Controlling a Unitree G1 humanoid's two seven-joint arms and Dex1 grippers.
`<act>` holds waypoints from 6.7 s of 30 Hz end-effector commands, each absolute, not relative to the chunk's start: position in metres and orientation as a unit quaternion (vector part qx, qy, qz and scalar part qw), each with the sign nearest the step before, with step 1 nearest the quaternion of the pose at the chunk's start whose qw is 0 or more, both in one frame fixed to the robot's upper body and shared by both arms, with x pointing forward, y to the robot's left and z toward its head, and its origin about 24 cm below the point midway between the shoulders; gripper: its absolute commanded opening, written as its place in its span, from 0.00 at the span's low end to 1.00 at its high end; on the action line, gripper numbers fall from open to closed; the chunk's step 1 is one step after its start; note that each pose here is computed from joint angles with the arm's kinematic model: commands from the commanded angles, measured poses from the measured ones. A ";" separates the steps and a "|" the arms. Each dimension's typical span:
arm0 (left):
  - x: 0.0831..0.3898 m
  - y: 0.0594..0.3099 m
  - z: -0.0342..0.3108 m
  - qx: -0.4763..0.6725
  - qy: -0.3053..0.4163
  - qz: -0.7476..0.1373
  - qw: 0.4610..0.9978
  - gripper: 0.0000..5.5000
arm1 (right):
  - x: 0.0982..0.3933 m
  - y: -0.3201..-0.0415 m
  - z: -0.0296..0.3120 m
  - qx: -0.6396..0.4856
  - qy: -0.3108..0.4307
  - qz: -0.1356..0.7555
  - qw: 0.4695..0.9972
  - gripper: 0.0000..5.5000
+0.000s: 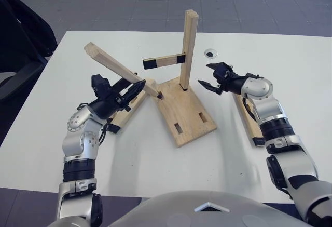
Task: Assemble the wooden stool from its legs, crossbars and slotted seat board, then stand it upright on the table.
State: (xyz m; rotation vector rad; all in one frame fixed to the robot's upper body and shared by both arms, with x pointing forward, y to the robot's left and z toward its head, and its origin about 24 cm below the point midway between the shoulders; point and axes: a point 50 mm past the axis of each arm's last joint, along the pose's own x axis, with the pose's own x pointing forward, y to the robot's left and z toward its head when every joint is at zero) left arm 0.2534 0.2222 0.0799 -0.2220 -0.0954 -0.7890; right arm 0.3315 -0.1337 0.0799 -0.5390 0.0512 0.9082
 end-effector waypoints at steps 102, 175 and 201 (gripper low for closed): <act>0.292 0.209 0.049 0.104 0.296 -0.434 0.844 0.37 | 0.325 -0.027 0.180 -0.329 -0.143 0.473 0.805 0.35; 0.278 0.180 0.051 0.041 0.294 -0.501 0.813 0.37 | 0.387 -0.249 0.120 -0.156 0.117 0.173 0.966 0.08; 0.286 0.158 0.052 0.066 0.302 -0.506 0.805 0.37 | 0.336 -0.151 0.124 -0.105 0.108 0.398 0.905 0.08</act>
